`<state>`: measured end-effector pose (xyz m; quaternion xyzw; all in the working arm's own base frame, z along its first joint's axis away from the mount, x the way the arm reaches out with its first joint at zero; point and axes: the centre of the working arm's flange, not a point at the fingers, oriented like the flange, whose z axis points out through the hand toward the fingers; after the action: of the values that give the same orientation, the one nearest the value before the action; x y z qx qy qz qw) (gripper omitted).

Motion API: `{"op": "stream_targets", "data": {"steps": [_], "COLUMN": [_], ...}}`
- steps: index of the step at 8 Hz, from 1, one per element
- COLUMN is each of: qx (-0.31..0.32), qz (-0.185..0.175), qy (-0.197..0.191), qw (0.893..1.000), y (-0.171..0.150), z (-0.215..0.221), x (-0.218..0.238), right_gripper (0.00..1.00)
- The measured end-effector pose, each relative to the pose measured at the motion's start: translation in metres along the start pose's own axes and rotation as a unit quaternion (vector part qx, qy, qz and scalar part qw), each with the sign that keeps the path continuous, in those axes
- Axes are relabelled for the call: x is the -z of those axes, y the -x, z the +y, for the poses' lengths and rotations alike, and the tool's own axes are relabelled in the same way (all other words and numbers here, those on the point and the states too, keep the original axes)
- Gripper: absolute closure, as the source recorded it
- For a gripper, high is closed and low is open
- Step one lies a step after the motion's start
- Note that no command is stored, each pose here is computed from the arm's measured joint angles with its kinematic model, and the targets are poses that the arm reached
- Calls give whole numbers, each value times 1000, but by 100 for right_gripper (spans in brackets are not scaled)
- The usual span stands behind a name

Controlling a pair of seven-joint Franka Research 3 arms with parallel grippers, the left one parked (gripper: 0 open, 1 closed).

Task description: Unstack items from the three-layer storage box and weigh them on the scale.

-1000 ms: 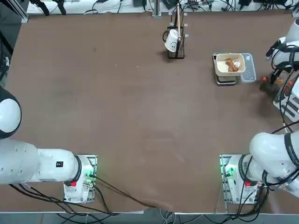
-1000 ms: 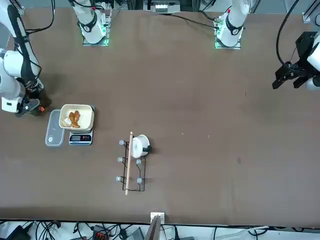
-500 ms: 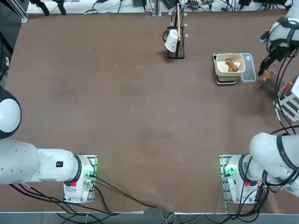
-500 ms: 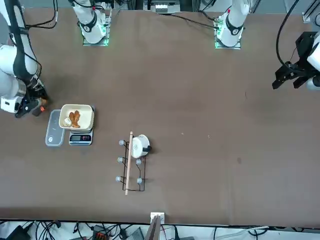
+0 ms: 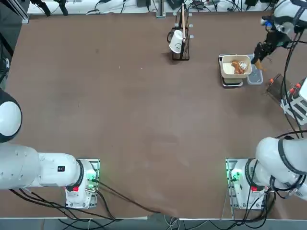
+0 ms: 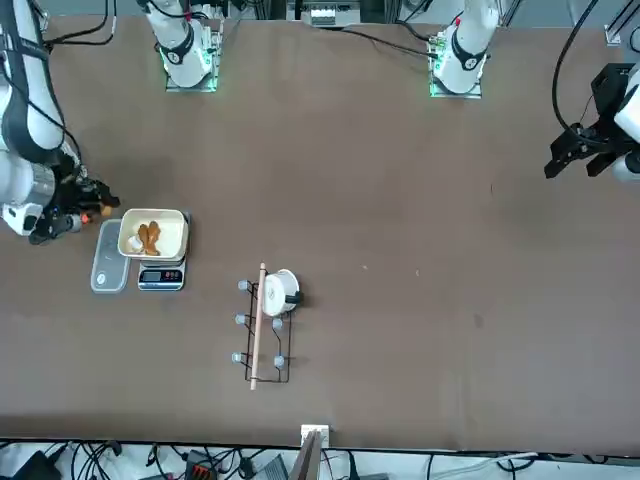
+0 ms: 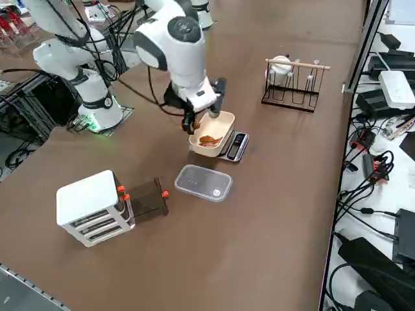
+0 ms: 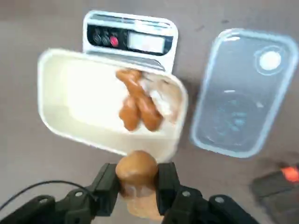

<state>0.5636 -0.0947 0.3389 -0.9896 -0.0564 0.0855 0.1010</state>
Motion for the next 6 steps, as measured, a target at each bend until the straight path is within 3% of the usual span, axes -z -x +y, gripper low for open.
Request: {"op": "stream_targets", "data": {"steps": [2,5,6], "qx": [-42,-50,-46], "qz": [28,30,31], "qy": [3,0,2], "qw": [999,998,998], "y": [-23,-26,-26], "z": [-31,-24,-22], "x": [-15,-19,-18], "right_gripper": [53,3,2]}}
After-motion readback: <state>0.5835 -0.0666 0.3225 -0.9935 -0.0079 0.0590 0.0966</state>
